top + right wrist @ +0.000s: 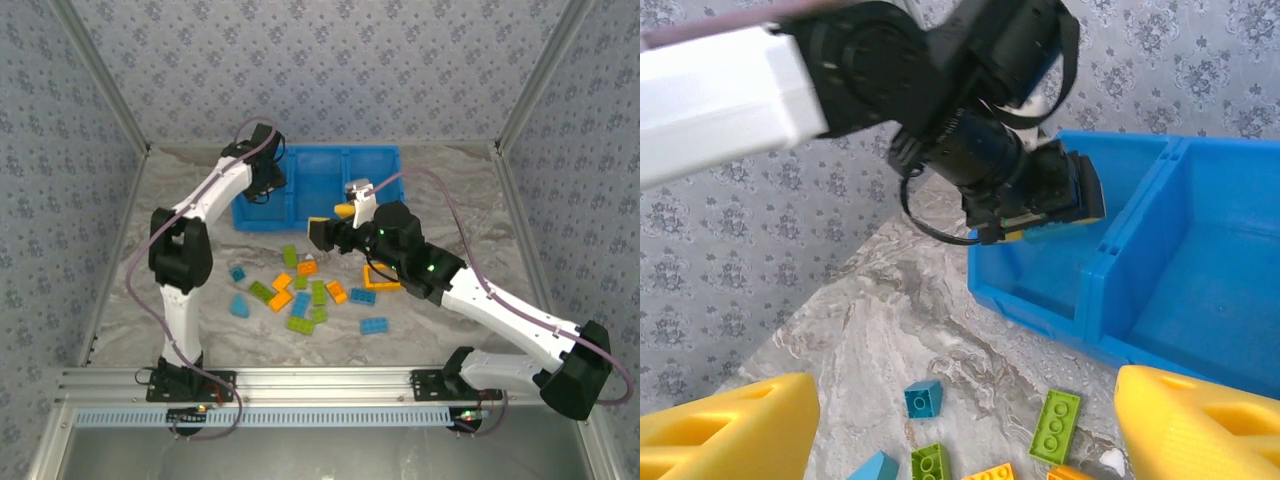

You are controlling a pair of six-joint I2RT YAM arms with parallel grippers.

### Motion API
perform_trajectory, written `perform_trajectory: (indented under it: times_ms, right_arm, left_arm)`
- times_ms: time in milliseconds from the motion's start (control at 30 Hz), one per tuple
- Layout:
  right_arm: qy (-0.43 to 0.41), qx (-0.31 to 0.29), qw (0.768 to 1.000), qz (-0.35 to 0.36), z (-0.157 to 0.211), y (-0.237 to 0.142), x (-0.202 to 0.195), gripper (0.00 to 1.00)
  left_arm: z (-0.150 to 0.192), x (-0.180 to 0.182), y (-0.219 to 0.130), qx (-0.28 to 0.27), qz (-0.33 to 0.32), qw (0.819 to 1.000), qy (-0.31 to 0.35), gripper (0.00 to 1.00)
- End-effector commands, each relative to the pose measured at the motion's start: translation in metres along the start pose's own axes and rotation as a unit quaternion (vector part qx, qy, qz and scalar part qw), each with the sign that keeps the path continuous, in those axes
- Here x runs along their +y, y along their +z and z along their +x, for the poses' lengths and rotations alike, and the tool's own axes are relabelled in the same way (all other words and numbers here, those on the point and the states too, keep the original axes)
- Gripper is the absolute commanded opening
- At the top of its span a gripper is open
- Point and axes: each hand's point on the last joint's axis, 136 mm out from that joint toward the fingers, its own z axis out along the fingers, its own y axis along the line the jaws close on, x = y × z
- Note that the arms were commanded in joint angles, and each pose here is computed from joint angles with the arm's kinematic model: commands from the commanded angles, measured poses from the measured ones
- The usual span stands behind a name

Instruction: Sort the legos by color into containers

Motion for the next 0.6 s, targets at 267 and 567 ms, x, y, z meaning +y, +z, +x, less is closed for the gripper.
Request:
perform_trajectory:
  times_ms: [267,567]
  right_arm:
    - [0.014,0.013,0.999,0.034,0.010,-0.001,-0.016,0.80]
    - [0.017,0.068,0.994,0.080,0.051,0.001,-0.040,0.79]
  left_arm:
    - [0.019,0.016,0.038,0.065,-0.035,0.997,-0.024,0.48]
    - [0.019,0.016,0.027,0.060,-0.034,0.997,-0.025,0.72]
